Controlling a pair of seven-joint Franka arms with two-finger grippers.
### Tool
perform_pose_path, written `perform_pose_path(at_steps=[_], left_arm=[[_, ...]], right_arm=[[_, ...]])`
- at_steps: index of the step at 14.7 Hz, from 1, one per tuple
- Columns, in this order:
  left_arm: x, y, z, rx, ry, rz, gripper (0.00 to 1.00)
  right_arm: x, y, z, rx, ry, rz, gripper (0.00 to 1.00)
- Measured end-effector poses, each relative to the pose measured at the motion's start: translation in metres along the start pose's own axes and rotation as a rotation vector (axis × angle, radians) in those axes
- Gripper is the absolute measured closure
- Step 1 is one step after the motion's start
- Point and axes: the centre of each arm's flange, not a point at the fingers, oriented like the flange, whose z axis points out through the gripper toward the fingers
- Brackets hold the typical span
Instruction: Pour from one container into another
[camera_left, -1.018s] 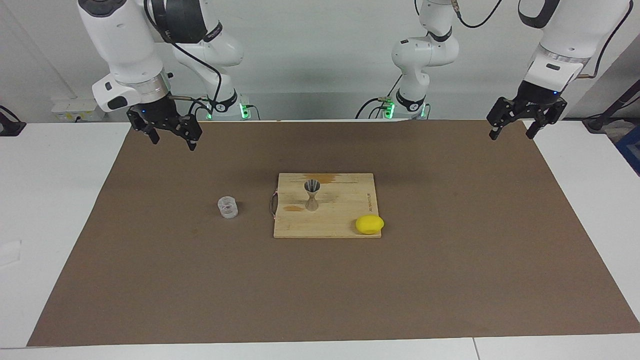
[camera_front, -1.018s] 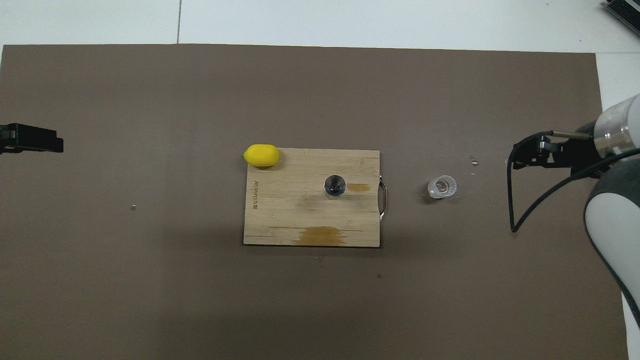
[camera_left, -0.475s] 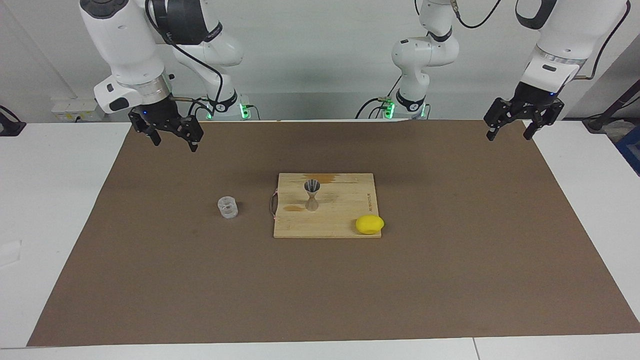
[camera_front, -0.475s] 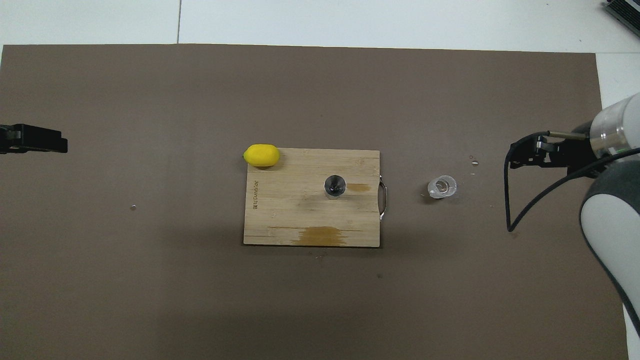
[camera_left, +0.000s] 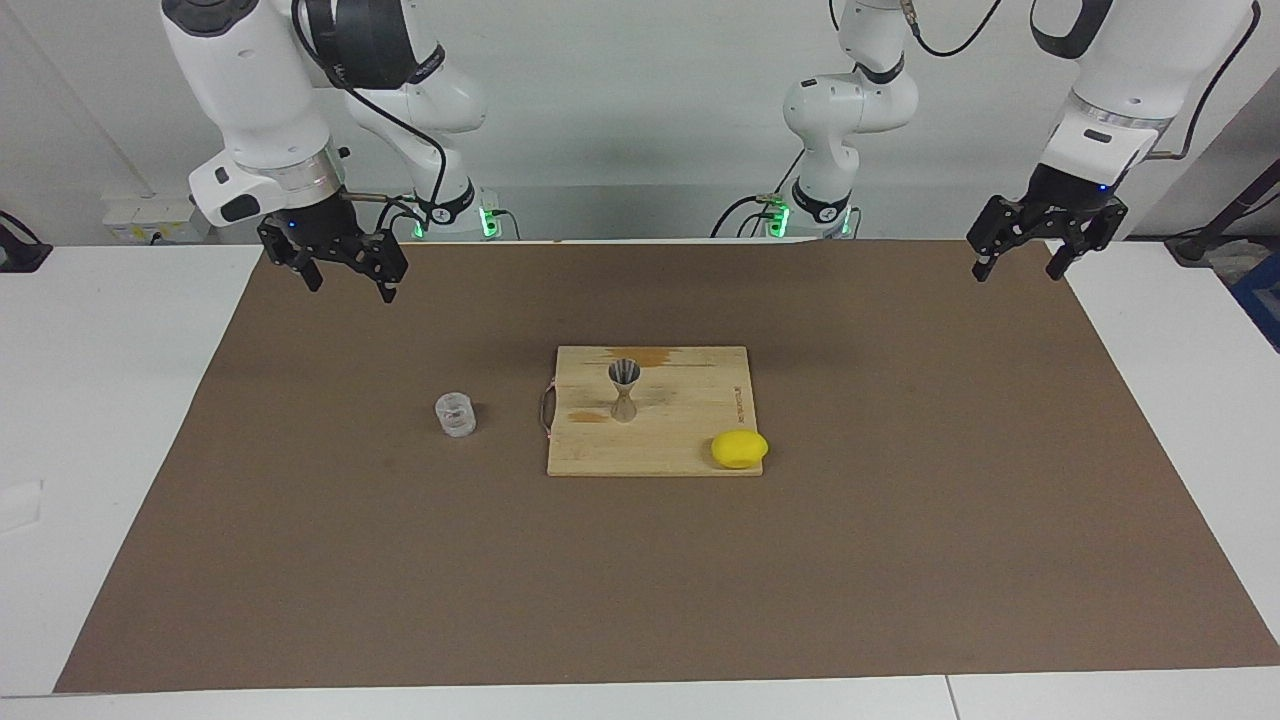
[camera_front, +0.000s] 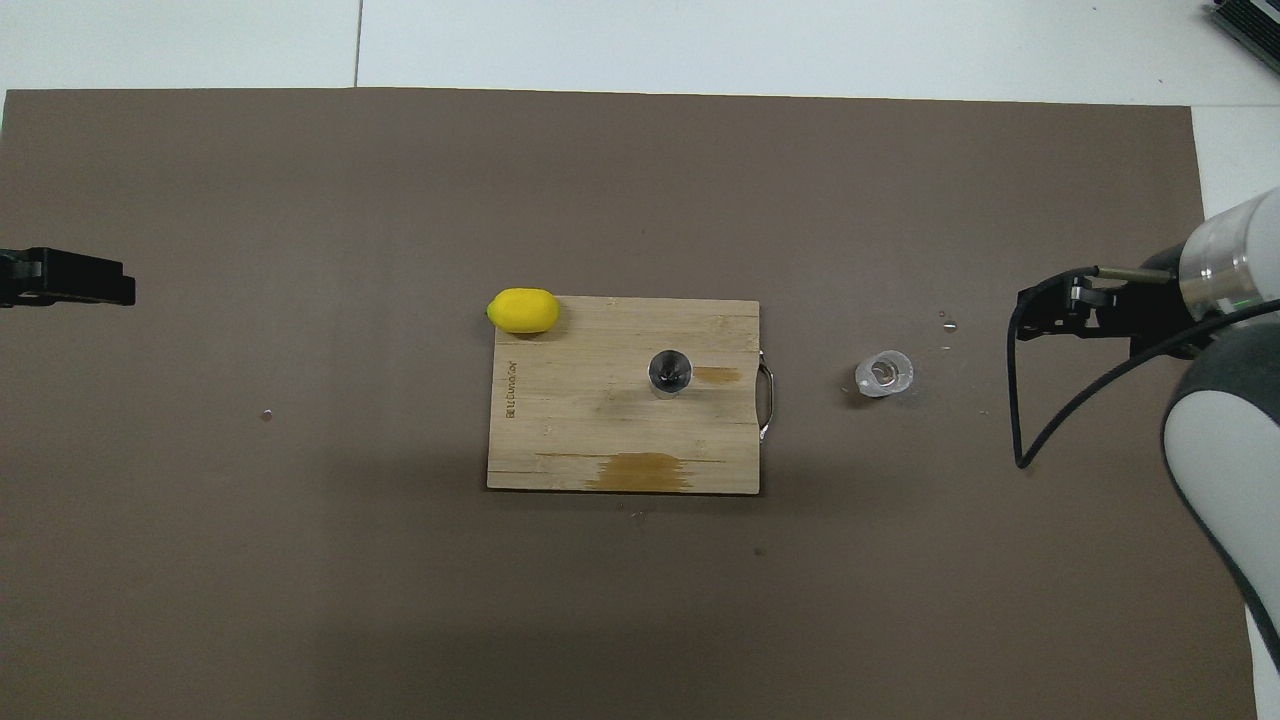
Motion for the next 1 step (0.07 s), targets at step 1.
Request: perform_pose_path(at_steps=[1], left_arm=[[0.0,0.0,0.0,0.0,0.0,0.0,0.0]], right_arm=[[-0.0002,0.0,0.0005,0.0,-0.001,-0.001,0.0]])
